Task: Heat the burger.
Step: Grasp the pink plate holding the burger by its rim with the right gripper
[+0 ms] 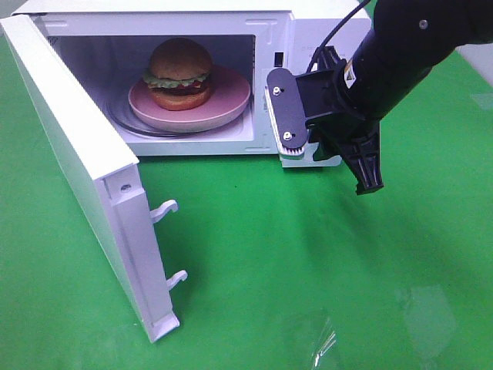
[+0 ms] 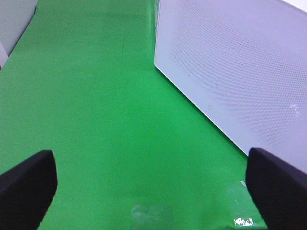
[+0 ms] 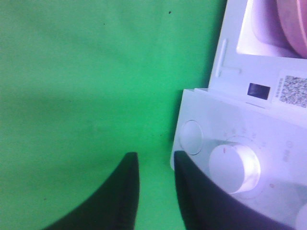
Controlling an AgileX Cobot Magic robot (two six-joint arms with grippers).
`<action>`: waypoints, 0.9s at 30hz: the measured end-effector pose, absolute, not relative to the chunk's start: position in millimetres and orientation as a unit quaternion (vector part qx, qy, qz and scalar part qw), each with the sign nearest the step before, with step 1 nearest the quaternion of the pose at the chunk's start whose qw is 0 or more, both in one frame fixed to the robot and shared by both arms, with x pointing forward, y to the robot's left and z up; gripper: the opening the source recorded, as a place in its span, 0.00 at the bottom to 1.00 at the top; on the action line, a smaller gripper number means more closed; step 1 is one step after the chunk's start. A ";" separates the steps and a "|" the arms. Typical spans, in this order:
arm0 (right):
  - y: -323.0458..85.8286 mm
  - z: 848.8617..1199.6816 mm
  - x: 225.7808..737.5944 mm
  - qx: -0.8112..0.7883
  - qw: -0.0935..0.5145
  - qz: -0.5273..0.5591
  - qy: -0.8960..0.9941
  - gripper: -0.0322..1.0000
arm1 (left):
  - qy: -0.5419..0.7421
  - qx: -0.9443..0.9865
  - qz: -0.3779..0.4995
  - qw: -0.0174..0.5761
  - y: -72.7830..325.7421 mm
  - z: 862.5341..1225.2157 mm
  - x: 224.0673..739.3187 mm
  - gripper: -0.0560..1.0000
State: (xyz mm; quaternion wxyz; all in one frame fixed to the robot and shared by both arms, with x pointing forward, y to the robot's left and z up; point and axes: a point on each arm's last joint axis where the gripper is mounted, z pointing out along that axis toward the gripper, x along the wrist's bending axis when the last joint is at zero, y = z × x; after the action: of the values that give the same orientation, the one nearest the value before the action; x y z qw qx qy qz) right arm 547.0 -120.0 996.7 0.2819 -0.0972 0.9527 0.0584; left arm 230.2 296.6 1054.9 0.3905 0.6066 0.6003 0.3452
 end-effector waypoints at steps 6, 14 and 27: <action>-116.8 999.7 550.5 -0.107 0.308 0.072 0.943 0.62 | 0.600 0.607 0.345 0.390 296.6 1054.9 230.2 0.99; -112.1 1004.0 554.4 -0.116 0.338 0.094 0.929 0.97 | 0.600 0.607 0.345 0.390 296.6 1054.9 230.2 0.99; -99.1 1004.7 560.2 -0.154 0.366 0.107 0.911 0.99 | 0.600 0.607 0.345 0.390 296.6 1054.9 230.2 0.99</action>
State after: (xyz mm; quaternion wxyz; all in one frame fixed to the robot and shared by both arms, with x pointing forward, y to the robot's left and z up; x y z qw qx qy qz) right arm 560.2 -99.1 1004.7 0.3664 -0.1538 0.9114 0.1072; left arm 230.2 296.6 1054.9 0.3905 0.6066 0.6003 0.3452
